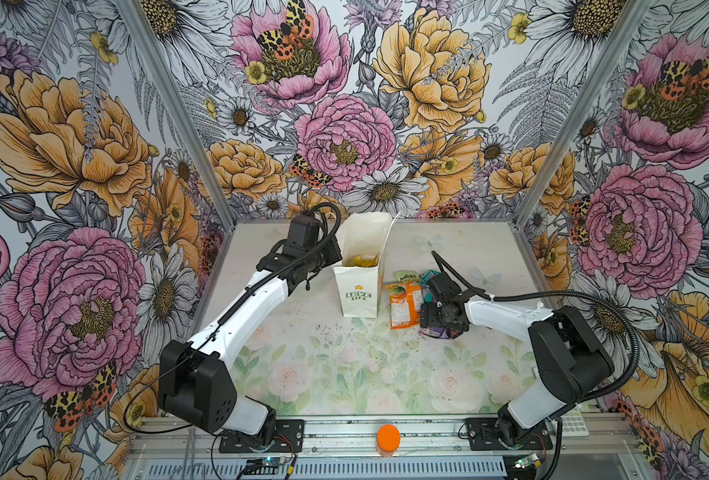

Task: Place the snacks into the paper bag
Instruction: 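Lower the right gripper onto the purple Fox's Berries packet and close, then lift the purple packet with the right gripper up toward the bag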

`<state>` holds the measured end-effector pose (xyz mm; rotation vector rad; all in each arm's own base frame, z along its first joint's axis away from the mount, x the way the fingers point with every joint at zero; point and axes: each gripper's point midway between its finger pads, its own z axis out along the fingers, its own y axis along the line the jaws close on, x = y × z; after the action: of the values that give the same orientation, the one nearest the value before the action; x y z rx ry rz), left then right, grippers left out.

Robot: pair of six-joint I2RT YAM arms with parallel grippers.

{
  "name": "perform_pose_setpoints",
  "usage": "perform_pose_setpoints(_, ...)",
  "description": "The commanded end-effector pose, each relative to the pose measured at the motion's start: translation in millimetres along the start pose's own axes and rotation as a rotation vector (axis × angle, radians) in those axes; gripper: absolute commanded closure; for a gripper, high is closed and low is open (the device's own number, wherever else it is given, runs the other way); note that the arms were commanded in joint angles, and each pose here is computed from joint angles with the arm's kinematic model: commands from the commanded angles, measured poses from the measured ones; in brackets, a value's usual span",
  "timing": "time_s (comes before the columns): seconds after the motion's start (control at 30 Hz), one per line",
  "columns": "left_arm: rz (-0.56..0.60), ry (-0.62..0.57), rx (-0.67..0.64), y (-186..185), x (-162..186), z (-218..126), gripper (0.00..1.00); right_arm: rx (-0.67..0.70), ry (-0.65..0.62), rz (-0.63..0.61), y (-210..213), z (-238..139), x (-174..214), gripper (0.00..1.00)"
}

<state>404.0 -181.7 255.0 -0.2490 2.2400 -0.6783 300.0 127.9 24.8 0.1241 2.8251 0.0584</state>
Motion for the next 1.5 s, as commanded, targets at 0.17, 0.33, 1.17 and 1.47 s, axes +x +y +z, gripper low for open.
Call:
perform_pose_setpoints(0.17, 0.005, 0.035, 0.002, -2, 11, 3, 1.0, -0.058, -0.021, -0.005, 6, -9, -3, 0.27)
perform_pose_setpoints(0.33, 0.012, 0.035, 0.002, -3, 11, 4, 1.0, -0.079, -0.034, -0.002, 10, -15, -6, 0.39)
perform_pose_setpoints(1.17, 0.029, 0.044, 0.03, -17, 11, 7, 1.0, -0.206, -0.147, 0.013, 15, -76, -14, 0.72)
perform_pose_setpoints(1.47, 0.027, 0.039, 0.032, -20, 10, 6, 1.0, -0.262, -0.224, 0.009, 19, -108, -26, 0.87)
